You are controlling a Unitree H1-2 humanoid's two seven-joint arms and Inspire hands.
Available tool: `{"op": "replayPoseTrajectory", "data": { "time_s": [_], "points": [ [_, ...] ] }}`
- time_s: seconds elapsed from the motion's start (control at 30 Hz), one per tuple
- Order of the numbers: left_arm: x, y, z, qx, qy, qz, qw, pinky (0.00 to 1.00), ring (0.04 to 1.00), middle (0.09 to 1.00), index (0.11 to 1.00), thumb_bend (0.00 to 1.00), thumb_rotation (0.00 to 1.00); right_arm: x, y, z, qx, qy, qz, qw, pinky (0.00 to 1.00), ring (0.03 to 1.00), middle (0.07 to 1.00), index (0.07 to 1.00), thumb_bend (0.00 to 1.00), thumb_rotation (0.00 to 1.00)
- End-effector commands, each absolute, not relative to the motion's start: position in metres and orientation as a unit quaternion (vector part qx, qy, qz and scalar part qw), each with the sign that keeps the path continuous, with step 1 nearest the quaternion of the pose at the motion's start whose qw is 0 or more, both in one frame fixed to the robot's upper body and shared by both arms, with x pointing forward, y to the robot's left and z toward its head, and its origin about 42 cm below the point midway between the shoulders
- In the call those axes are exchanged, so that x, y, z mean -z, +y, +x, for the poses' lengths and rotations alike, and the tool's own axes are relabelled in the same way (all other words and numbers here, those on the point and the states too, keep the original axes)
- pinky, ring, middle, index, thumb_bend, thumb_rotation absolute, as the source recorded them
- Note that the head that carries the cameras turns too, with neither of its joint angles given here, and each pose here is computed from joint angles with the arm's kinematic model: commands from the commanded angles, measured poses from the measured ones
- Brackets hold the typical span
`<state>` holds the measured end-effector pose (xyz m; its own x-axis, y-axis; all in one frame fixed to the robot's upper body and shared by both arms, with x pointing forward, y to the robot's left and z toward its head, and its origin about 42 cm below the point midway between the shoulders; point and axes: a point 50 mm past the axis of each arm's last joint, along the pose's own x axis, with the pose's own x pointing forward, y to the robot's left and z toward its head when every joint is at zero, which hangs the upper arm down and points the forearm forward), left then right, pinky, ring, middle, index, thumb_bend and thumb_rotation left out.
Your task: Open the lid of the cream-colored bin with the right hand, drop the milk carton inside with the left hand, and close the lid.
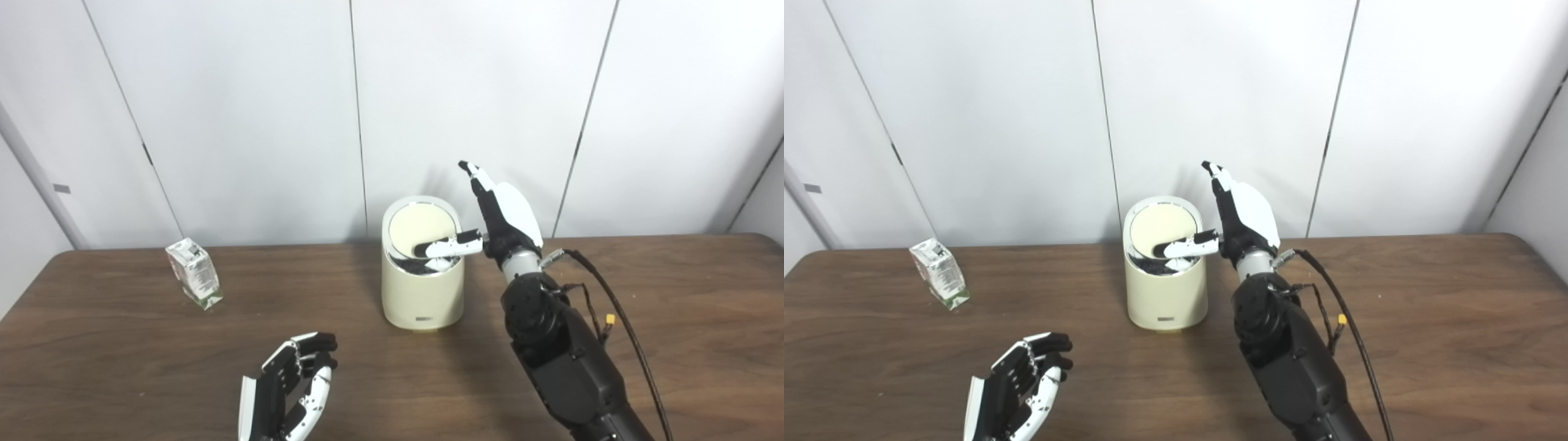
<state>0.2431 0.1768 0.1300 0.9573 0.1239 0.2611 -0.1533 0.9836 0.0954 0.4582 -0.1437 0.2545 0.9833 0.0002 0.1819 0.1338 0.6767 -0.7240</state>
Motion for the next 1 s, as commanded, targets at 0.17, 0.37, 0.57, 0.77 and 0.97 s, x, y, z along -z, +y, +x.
{"op": "replayPoseTrajectory", "data": {
  "time_s": [0.17,0.37,0.57,0.77,0.97],
  "points": [
    [-0.144,0.175,0.244,-0.072,-0.166,0.053,0.982,0.52,0.565,0.642,0.649,0.23,0.34,-0.215,-0.16,0.457,0.051,-0.035,-0.434,0.899,0.89,0.951,0.968,0.934,0.86,0.17],
    [-0.145,0.174,0.244,-0.072,-0.162,0.046,0.983,0.52,0.564,0.644,0.649,0.23,0.35,-0.213,-0.156,0.456,0.057,-0.046,-0.444,0.893,0.9,0.957,0.974,0.944,0.85,0.18],
    [-0.145,0.174,0.244,-0.074,-0.163,0.051,0.982,0.52,0.565,0.642,0.65,0.23,0.35,-0.214,-0.156,0.458,0.06,-0.05,-0.444,0.893,0.89,0.947,0.97,0.938,0.85,0.18],
    [-0.145,0.174,0.244,-0.072,-0.163,0.051,0.983,0.52,0.562,0.641,0.65,0.22,0.34,-0.214,-0.157,0.458,0.061,-0.052,-0.438,0.895,0.9,0.954,0.972,0.938,0.86,0.19],
    [-0.145,0.175,0.245,-0.072,-0.164,0.051,0.982,0.51,0.56,0.642,0.649,0.22,0.32,-0.218,-0.158,0.453,0.05,-0.052,-0.421,0.904,0.91,0.964,0.975,0.947,0.83,0.73]
  ]
}}
